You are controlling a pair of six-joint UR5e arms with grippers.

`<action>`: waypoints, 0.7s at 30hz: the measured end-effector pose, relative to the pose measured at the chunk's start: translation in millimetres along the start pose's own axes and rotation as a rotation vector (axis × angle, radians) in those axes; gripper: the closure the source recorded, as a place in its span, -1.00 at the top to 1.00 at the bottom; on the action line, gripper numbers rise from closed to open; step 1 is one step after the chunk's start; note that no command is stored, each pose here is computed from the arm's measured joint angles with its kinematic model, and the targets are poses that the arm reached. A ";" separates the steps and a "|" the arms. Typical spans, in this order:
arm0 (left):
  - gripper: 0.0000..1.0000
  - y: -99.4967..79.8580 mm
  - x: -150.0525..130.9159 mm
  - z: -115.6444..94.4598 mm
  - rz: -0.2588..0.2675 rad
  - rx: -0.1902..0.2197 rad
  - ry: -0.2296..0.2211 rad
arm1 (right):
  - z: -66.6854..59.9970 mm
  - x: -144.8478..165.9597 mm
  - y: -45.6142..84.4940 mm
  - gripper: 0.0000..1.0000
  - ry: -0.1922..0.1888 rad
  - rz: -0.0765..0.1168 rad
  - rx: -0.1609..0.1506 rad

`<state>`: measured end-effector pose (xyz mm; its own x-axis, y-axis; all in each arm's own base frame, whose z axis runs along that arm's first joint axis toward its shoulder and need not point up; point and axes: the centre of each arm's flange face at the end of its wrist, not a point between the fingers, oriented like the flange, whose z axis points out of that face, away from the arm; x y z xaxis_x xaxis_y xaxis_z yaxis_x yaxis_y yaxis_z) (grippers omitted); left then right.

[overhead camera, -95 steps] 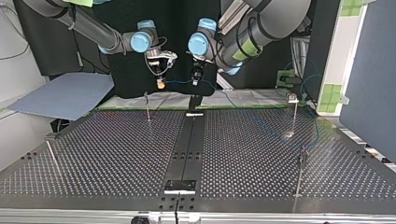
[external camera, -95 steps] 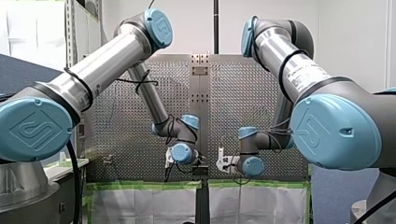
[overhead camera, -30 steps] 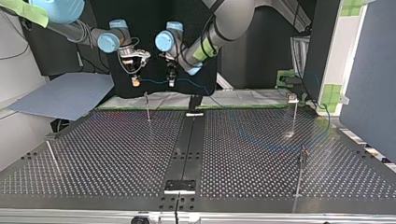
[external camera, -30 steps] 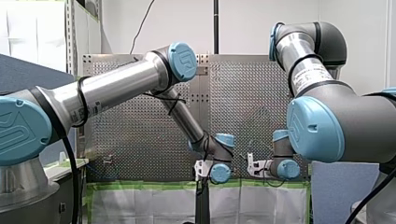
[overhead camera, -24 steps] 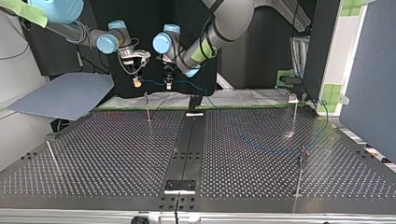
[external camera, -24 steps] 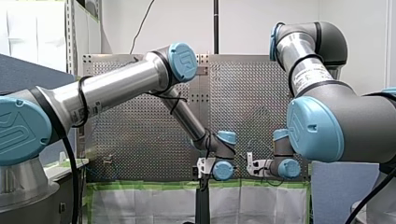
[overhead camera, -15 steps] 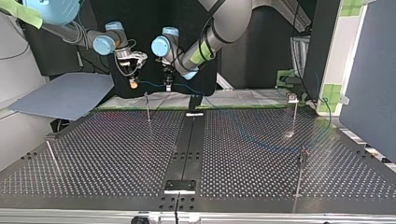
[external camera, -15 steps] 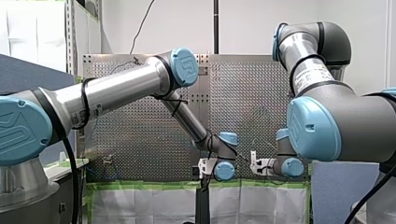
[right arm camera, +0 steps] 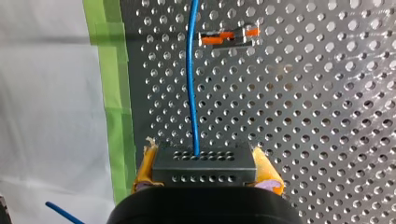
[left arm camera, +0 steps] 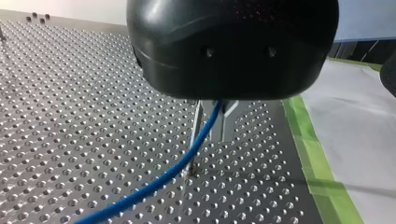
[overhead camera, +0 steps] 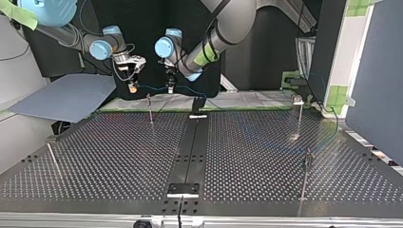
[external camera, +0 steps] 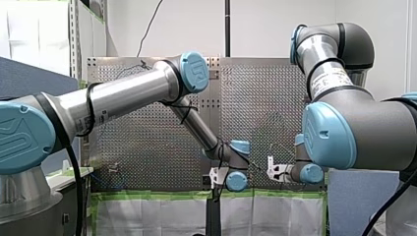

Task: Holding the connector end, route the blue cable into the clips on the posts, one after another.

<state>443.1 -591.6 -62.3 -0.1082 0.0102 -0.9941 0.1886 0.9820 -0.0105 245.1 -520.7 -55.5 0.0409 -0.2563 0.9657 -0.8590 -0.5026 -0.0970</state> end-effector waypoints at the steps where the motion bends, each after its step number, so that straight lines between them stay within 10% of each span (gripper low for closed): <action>1: -1.00 0.3 1.5 0.7 0.001 0.003 0.001 | 0.3 0.3 0.1 -1.00 0.000 0.000 0.003; 21: -1.00 -20.2 14.7 22.5 -0.013 0.040 -0.015 | 14.9 13.5 42.0 -1.00 -0.018 0.026 -0.032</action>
<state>459.7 -615.6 -79.2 -0.0960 -0.0053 -0.9954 0.2265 0.9736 -0.0270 217.2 -557.5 -50.1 0.0272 -0.2844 0.9583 -0.8760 -0.4685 -0.1142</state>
